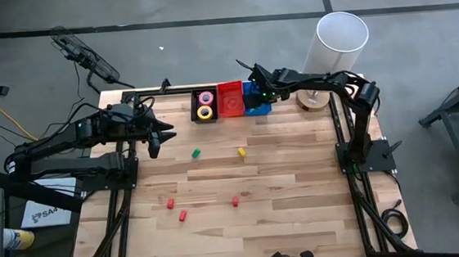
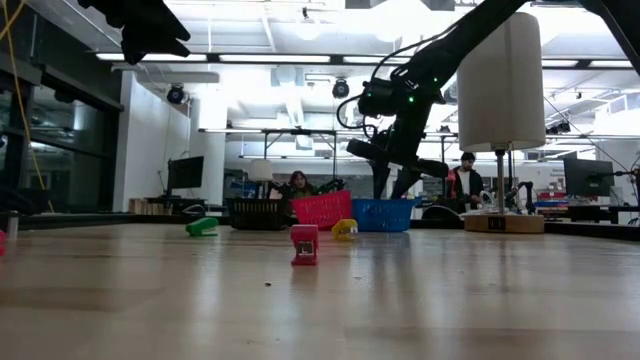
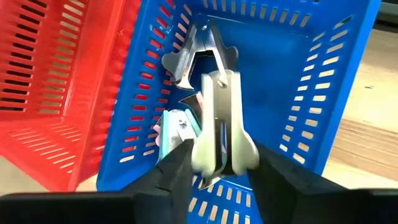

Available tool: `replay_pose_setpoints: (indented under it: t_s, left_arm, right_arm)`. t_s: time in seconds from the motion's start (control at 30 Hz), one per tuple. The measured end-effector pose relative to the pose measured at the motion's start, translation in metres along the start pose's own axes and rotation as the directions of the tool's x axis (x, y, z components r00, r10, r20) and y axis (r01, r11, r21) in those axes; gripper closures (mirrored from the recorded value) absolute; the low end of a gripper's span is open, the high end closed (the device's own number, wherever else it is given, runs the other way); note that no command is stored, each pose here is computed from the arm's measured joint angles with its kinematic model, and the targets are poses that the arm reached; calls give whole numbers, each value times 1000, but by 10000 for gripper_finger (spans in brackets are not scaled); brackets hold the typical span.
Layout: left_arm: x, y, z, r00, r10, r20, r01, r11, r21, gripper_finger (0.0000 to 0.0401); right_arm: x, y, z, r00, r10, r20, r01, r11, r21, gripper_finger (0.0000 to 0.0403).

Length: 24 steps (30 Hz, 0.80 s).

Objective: Pick and place Stapler, Stapler remover, tape
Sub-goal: Put the gray staple remover into the blue bin, then put the yellow stapler into the red bin

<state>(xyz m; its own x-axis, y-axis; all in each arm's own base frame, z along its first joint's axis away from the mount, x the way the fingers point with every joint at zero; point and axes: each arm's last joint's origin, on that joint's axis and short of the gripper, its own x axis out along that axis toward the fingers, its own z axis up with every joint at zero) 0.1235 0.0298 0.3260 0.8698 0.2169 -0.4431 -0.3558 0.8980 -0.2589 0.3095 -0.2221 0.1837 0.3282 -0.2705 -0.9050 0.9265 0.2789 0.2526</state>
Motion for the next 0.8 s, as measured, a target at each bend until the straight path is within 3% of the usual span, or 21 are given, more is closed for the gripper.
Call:
replay_pose_setpoints:
  t_s: [0.3, 0.57, 0.8]
  left_arm:
    - [0, 0, 0, 1000, -1, 0, 1, 1000, 0, 250]
    - [-3, 0, 0, 1000, -4, 11, 4, 1000, 0, 250]
    - [-14, 1, -2, 999, -14, 44, 14, 1000, 0, 250]
  right_arm:
    - [-1, 1, 0, 1000, 13, -14, -13, 1000, 0, 168]
    - [-14, 11, 11, 999, 33, 8, -32, 999, -40, 163]
    - [-27, 35, 8, 993, 115, -10, -114, 972, -208, 163]
